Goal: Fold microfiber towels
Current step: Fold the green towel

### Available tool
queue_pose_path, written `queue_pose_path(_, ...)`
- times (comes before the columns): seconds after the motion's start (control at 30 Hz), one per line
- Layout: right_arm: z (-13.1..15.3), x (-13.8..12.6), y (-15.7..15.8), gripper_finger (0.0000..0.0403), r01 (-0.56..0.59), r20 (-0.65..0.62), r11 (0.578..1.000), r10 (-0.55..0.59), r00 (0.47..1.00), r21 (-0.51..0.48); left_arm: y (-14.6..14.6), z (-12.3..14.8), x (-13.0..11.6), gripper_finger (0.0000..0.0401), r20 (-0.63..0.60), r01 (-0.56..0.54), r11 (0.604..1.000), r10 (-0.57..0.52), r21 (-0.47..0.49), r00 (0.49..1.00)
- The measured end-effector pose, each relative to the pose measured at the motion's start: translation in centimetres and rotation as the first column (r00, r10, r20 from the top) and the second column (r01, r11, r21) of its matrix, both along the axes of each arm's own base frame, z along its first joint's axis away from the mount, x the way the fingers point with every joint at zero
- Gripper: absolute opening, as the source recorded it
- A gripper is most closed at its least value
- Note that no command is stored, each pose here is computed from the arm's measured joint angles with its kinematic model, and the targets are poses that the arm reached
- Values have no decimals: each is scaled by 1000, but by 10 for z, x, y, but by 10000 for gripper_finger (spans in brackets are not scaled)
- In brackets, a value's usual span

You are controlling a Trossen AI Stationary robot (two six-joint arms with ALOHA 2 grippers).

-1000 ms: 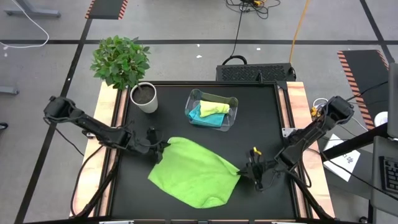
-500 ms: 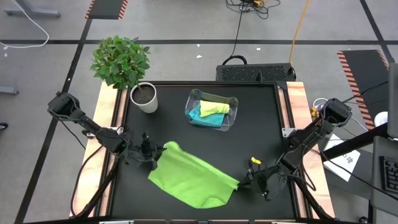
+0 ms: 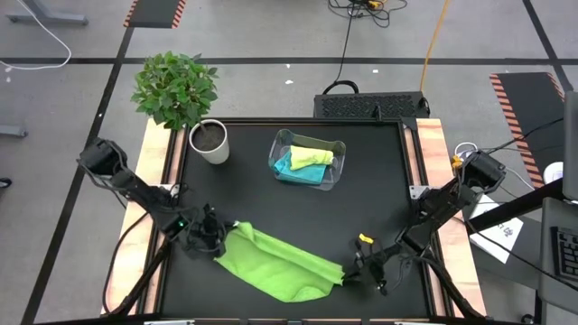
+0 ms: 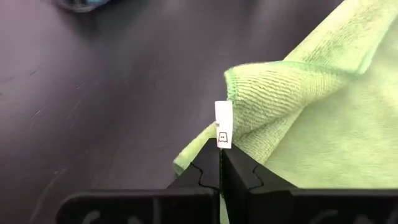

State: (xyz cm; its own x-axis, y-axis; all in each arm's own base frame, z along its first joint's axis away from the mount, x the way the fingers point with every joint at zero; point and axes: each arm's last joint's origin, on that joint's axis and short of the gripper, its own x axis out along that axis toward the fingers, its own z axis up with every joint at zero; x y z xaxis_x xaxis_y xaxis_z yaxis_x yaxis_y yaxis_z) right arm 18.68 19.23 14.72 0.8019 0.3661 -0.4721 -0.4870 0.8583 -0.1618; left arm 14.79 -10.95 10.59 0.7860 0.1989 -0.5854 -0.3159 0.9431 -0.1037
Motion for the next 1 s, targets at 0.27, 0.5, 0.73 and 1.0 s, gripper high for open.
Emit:
queue_pose_path(0.27,3,1,4,0,-46,10,997,46,999,59,-17,8,-5,2,51,49,998,-51,33,997)
queue_pose_path(0.5,-8,4,9,0,-100,-26,988,104,994,120,-20,2,-22,2,19,9,1000,-9,-14,1000)
queue_pose_path(0.73,-23,9,18,0,-178,-30,965,187,982,192,-27,2,-29,2,29,31,998,-29,-59,999)
queue_pose_path(1.0,-38,21,34,0,-183,-81,958,205,975,220,-30,1,-32,3,-18,62,992,-64,-106,998)
